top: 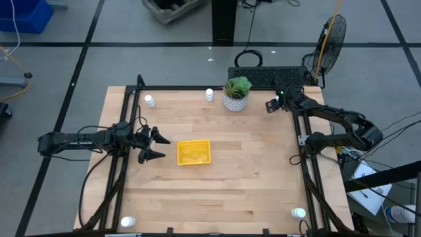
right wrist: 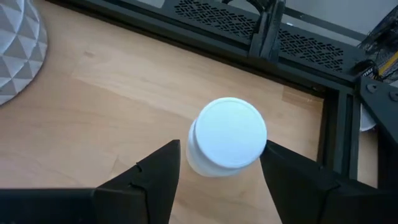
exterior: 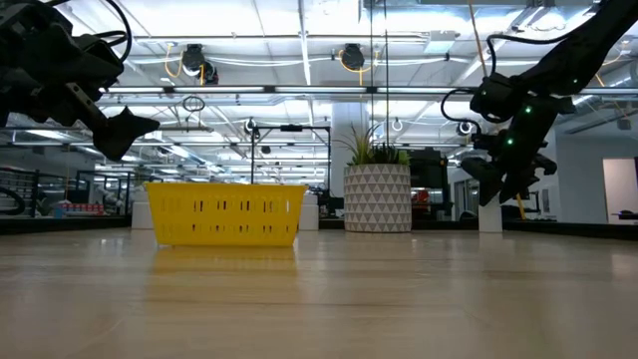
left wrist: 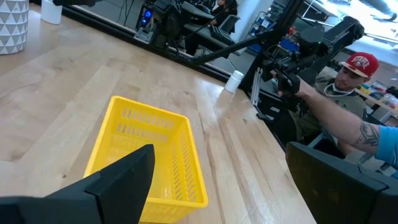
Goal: Pick and place pill bottles into a basket
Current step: Put the white pill bottle into the yellow bin
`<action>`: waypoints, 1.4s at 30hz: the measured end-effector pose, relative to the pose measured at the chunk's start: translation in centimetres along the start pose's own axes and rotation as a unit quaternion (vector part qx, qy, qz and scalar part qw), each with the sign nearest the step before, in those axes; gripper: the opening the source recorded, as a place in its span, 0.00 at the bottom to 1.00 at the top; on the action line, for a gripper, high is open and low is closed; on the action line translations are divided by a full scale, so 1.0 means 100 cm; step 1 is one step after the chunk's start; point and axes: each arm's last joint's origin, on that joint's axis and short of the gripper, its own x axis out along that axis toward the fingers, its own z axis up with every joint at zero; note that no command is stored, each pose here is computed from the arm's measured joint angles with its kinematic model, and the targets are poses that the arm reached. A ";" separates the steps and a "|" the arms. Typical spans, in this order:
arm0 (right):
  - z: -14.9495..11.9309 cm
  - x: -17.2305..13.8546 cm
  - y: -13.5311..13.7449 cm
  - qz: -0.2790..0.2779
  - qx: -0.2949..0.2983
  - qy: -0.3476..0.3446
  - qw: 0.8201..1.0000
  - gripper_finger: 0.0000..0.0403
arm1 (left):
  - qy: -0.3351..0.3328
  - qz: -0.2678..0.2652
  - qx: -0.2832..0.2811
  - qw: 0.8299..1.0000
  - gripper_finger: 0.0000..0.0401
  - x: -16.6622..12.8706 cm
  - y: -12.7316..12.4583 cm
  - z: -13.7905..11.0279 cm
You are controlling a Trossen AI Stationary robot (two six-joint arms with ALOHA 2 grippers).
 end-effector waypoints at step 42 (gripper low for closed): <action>-0.002 0.001 0.000 -0.007 0.027 -0.010 1.000 0.53 | 0.027 -0.062 0.009 0.998 0.91 0.002 -0.010 -0.004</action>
